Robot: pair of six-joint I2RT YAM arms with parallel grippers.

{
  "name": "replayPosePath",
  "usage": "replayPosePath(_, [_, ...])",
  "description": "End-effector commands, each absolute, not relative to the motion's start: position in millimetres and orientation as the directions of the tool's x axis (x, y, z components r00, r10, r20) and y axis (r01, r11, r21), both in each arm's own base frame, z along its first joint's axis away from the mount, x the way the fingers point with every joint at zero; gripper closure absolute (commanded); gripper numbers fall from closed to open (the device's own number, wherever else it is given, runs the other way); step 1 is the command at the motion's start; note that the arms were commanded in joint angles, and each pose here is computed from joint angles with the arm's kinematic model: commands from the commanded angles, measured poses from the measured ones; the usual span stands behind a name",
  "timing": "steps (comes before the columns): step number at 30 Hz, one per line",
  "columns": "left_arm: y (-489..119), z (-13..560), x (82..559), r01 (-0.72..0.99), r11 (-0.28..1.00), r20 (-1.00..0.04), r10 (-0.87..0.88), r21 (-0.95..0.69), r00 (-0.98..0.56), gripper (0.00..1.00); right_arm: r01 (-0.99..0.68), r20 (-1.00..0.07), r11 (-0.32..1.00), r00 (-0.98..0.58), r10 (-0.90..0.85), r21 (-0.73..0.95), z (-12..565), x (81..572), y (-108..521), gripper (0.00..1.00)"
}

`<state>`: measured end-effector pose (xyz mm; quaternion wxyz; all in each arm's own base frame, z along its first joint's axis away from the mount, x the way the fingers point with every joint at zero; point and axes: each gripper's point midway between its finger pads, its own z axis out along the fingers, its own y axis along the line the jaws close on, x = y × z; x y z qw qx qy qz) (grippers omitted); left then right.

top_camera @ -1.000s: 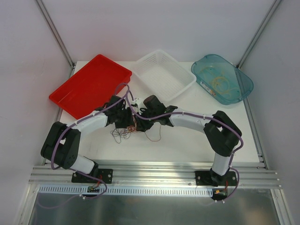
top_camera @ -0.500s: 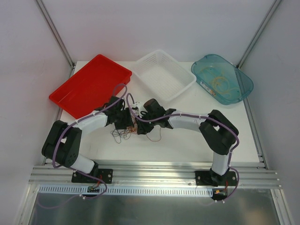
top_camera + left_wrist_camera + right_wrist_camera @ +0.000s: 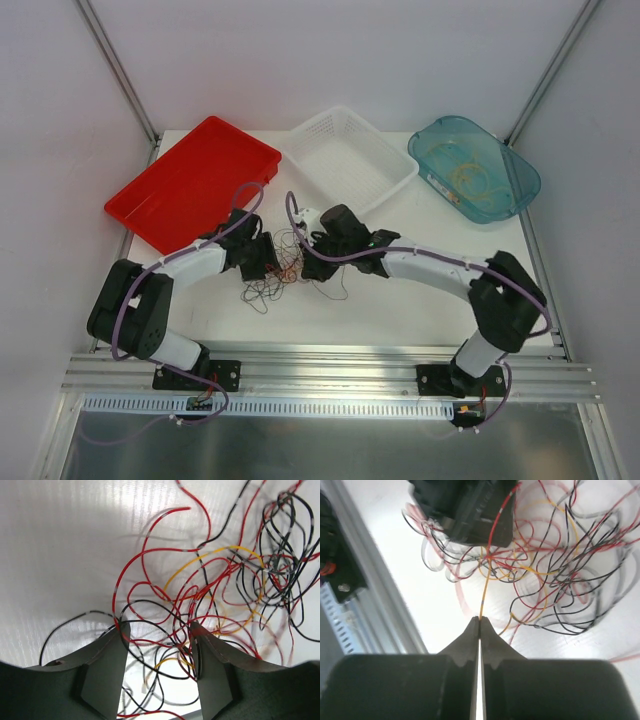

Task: Untangle the cables
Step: Untie the cable.

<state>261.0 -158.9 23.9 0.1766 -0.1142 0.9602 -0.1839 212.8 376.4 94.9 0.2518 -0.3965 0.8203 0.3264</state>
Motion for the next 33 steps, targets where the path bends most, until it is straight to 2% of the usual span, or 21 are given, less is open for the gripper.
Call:
replayPosePath(1, [-147,25,263,-0.229,0.897,-0.317,-0.357,-0.377,-0.878,0.48,-0.866,-0.801,0.431,-0.438,-0.407,0.254,179,208,362,0.99])
replayPosePath(12, [-143,22,262,-0.278,0.889,-0.303,-0.395,-0.363,-0.867,0.48,-0.872,-0.938,0.478,-0.244,-0.247,0.101,326,187,296,0.99])
replayPosePath(18, [-140,18,258,-0.298,0.888,-0.296,-0.406,-0.349,-0.865,0.48,-0.799,-0.983,0.601,-0.127,-0.132,0.023,403,183,243,0.99])
replayPosePath(22, [-140,19,259,-0.301,0.886,-0.298,-0.411,-0.352,-0.862,0.48,-0.700,-0.982,0.714,-0.124,-0.142,-0.015,422,189,204,0.99])
replayPosePath(27, [-137,16,259,-0.307,0.891,-0.298,-0.408,-0.334,-0.863,0.48,-0.661,-0.999,0.750,-0.038,0.004,0.028,476,173,170,0.99])
replayPosePath(33, [-140,15,259,-0.312,0.887,-0.283,-0.413,-0.341,-0.866,0.47,-0.552,-1.000,0.834,-0.012,-0.002,0.005,492,174,133,0.99])
